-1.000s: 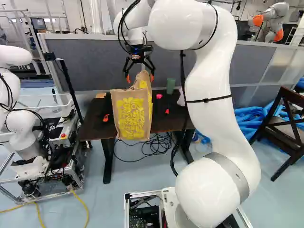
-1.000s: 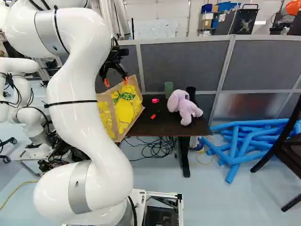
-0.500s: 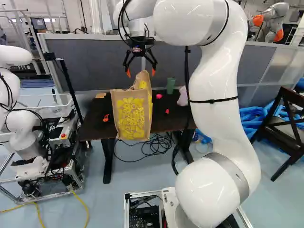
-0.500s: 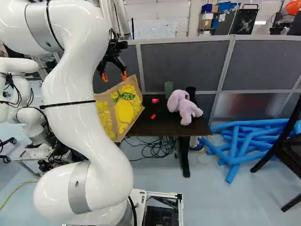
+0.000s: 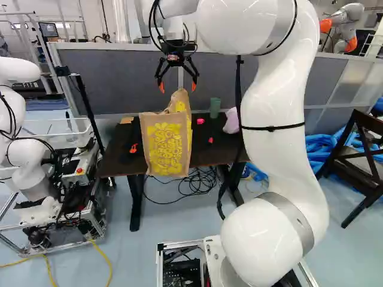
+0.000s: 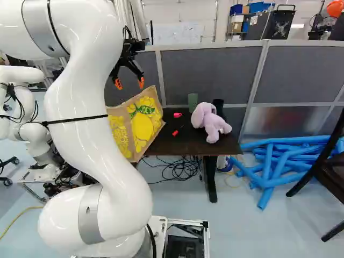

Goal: Pick up the bag on the ground and place it on the table

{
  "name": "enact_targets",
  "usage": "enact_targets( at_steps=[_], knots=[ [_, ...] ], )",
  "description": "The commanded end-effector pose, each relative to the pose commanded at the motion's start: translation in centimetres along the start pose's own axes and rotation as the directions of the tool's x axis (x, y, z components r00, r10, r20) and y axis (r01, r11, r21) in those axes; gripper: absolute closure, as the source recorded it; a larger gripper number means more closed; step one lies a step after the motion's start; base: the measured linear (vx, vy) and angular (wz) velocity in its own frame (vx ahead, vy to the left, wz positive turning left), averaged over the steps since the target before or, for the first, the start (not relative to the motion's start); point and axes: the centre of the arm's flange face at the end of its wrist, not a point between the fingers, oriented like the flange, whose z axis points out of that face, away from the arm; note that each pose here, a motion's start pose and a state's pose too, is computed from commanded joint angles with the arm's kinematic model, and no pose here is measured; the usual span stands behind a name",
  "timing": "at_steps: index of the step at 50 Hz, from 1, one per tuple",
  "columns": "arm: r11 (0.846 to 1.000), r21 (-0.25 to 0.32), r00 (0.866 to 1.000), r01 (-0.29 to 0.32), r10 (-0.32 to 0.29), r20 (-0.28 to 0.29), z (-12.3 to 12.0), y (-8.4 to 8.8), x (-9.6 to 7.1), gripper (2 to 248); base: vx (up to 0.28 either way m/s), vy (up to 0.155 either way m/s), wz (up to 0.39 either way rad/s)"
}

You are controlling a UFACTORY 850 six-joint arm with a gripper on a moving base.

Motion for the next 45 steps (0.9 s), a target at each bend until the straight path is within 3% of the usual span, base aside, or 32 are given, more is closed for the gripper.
enact_targets(
  at_steps=[24,45],
  knots=[
    [1.000,0.000,1.000,0.000,0.000,0.000,0.00,0.00,0.00,3,-0.012,0.000,0.001],
    [1.000,0.000,1.000,0.000,0.000,0.000,0.00,0.00,0.00,3,-0.090,-0.002,0.001]
  ],
)
